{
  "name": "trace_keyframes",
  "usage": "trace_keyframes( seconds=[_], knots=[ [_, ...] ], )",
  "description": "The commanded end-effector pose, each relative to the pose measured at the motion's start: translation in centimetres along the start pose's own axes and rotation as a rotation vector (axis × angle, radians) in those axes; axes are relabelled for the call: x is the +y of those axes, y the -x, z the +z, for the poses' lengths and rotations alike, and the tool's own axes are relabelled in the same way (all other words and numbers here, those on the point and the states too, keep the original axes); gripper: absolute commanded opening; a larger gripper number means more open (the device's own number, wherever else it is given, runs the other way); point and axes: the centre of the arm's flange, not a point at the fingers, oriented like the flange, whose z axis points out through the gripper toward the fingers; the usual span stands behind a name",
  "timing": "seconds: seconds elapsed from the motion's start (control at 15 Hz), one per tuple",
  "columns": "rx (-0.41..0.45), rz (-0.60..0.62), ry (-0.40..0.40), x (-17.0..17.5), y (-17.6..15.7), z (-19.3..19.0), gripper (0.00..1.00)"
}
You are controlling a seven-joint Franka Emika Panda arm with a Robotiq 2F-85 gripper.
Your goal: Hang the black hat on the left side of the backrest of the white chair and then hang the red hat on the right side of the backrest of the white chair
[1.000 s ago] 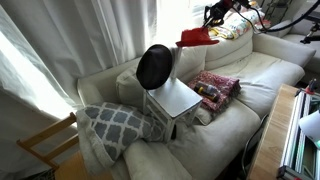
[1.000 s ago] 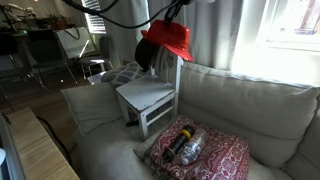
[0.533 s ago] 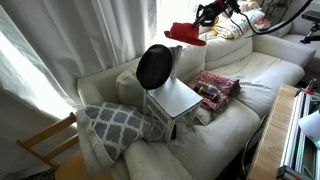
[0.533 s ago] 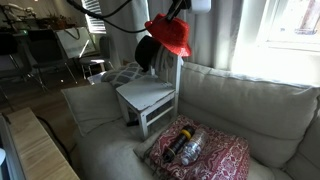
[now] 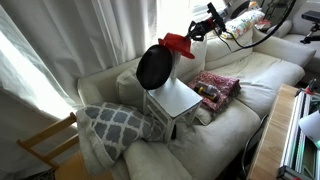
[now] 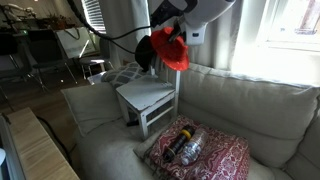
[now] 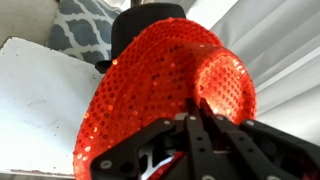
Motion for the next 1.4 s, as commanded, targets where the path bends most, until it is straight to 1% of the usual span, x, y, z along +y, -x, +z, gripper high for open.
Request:
trace_keyframes(
  seconds=[0.0, 0.2, 0.33, 0.4, 0.47, 0.53, 0.6, 0.67, 0.87, 1.0, 1.07, 1.13, 1.27, 1.33],
  knots=[
    [0.048, 0.052, -0.046, 1.0, -3.9, 0.5, 0.01],
    [0.116, 0.074, -0.046, 2.2, -5.7, 0.5, 0.01],
    [0.154, 0.093, -0.027, 2.7, -6.3, 0.5, 0.01],
    [0.165, 0.092, -0.018, 2.8, -6.5, 0.6, 0.09],
    [0.169, 0.095, -0.006, 3.0, -6.6, 0.7, 0.13],
    [0.166, 0.096, 0.006, 3.1, -6.7, 0.9, 0.13],
    [0.166, 0.093, 0.022, 3.2, -6.7, 1.1, 0.15],
    [0.160, 0.089, 0.036, 3.4, -6.7, 1.3, 0.32],
    [0.156, 0.070, 0.081, 3.4, -6.4, 1.4, 0.51],
    [0.175, 0.043, 0.125, 2.7, -5.5, 0.9, 0.67],
    [0.192, 0.023, 0.153, 2.3, -5.0, 0.5, 0.73],
    [0.206, 0.002, 0.179, 1.8, -4.5, 0.0, 0.82],
    [0.276, -0.059, 0.245, 0.3, -3.3, -1.6, 0.95],
    [0.307, -0.090, 0.273, -0.4, -2.6, -2.3, 1.00]
  ],
)
